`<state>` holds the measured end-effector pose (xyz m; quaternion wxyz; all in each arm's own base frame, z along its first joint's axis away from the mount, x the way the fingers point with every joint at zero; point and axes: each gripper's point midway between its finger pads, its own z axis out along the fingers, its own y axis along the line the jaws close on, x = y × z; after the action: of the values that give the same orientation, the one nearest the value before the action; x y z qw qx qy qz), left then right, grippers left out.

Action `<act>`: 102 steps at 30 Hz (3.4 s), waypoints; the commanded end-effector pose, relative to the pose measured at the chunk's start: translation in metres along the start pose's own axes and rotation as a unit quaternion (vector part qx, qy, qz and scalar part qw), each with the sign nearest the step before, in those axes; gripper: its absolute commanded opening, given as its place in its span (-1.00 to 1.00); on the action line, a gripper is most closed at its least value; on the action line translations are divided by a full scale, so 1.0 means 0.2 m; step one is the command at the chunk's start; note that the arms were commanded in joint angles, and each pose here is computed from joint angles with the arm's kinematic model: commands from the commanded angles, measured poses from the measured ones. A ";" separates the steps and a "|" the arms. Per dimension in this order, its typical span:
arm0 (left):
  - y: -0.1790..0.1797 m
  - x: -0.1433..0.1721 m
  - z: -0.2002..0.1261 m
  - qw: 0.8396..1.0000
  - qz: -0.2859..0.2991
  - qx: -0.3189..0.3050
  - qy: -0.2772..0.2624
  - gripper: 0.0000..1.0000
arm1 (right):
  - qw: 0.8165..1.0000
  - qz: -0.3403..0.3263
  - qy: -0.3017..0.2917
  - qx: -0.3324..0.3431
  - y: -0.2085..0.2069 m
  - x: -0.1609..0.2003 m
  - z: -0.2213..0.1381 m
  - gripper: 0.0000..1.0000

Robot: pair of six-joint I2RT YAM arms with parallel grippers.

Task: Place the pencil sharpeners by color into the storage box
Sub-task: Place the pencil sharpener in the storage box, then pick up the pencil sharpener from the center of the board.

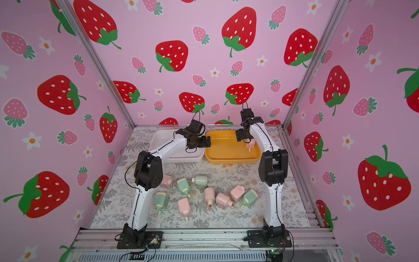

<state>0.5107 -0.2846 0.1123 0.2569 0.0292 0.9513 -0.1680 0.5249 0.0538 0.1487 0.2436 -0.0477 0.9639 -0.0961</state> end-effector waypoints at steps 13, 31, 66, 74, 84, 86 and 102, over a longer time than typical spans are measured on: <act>-0.14 0.13 -0.42 0.995 0.050 0.080 -0.026 0.99 | 0.985 -0.042 -0.069 -0.151 0.29 0.50 -0.47 0.99; -0.02 0.40 -0.62 0.994 0.079 0.073 -0.018 0.99 | 0.928 -0.290 0.011 -0.234 0.74 1.11 -0.70 0.99; -0.03 0.52 -0.84 0.988 0.091 0.119 -0.041 0.99 | 0.942 -0.216 0.058 -0.249 0.93 1.60 -0.70 0.82; -0.03 0.52 -0.83 0.989 0.090 0.113 -0.039 0.99 | 0.944 -0.205 0.079 -0.244 0.93 1.64 -0.69 0.60; -0.02 0.52 -0.81 0.990 0.095 0.104 -0.027 0.99 | 0.948 -0.216 0.084 -0.217 0.93 1.68 -0.67 0.56; -0.02 0.52 -0.80 0.989 0.095 0.106 -0.025 0.99 | 0.948 -0.218 0.085 -0.217 0.94 1.68 -0.67 0.52; -0.02 0.53 -0.79 0.989 0.096 0.106 -0.023 0.99 | 0.952 -0.205 0.078 -0.212 0.91 1.68 -0.70 -0.40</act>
<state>0.3418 -0.2366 0.1817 0.2845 0.1344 0.9176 -0.2430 0.1607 0.2121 0.0733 0.1293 -0.2902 0.9462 0.0620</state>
